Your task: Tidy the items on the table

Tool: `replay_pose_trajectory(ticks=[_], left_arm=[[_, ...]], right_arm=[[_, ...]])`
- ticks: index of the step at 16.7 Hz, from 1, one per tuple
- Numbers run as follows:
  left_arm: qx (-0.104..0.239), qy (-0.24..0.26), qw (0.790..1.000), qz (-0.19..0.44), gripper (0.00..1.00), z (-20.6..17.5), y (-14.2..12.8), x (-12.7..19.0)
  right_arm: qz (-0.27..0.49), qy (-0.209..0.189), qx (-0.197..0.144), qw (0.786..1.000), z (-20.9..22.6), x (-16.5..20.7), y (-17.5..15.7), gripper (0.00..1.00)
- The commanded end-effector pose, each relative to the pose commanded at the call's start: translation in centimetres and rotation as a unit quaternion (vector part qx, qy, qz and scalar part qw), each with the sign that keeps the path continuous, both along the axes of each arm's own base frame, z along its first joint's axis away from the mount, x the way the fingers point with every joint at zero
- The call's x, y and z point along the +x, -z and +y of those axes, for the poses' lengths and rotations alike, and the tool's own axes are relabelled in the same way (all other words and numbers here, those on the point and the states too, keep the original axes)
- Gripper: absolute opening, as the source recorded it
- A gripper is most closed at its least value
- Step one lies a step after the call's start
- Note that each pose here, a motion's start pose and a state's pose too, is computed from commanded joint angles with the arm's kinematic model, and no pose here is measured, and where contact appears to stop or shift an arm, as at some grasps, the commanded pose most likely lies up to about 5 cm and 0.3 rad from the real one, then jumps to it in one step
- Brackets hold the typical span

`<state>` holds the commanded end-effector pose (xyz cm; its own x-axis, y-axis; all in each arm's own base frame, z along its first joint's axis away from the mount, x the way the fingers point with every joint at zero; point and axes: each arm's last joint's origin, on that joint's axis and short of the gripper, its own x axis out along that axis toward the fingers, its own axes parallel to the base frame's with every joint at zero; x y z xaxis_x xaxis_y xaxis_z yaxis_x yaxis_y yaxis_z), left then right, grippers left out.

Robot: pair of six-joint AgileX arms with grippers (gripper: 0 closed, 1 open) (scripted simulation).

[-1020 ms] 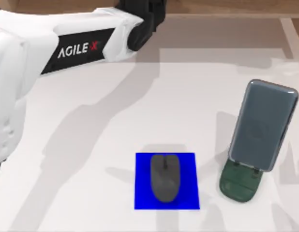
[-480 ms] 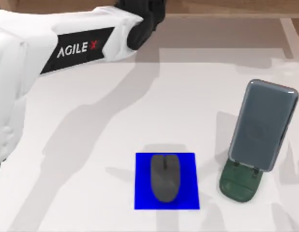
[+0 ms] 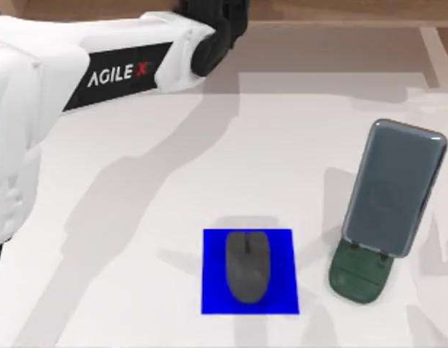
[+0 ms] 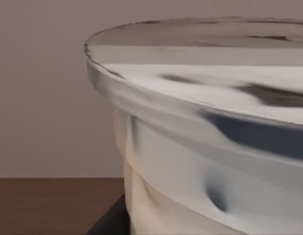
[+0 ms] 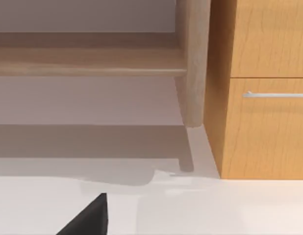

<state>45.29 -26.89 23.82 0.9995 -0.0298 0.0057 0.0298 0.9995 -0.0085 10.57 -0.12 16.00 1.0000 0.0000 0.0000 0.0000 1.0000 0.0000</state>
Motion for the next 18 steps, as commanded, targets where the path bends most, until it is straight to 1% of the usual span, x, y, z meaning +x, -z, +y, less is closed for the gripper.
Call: replay_pose_trajectory(ticks=[12, 13, 18], left_arm=[[0.000, 0.000, 1.000, 0.000, 0.98, 0.00, 0.00, 0.00], [0.000, 0.000, 1.000, 0.000, 1.00, 0.00, 0.00, 0.00], [0.000, 0.000, 1.000, 0.000, 1.00, 0.00, 0.00, 0.00]], right_arm=[[0.000, 0.000, 0.000, 1.000, 0.00, 0.00, 0.00, 1.00], [0.000, 0.000, 0.000, 1.000, 0.00, 0.00, 0.00, 1.00], [0.000, 0.000, 0.000, 1.000, 0.00, 0.00, 0.00, 1.00]])
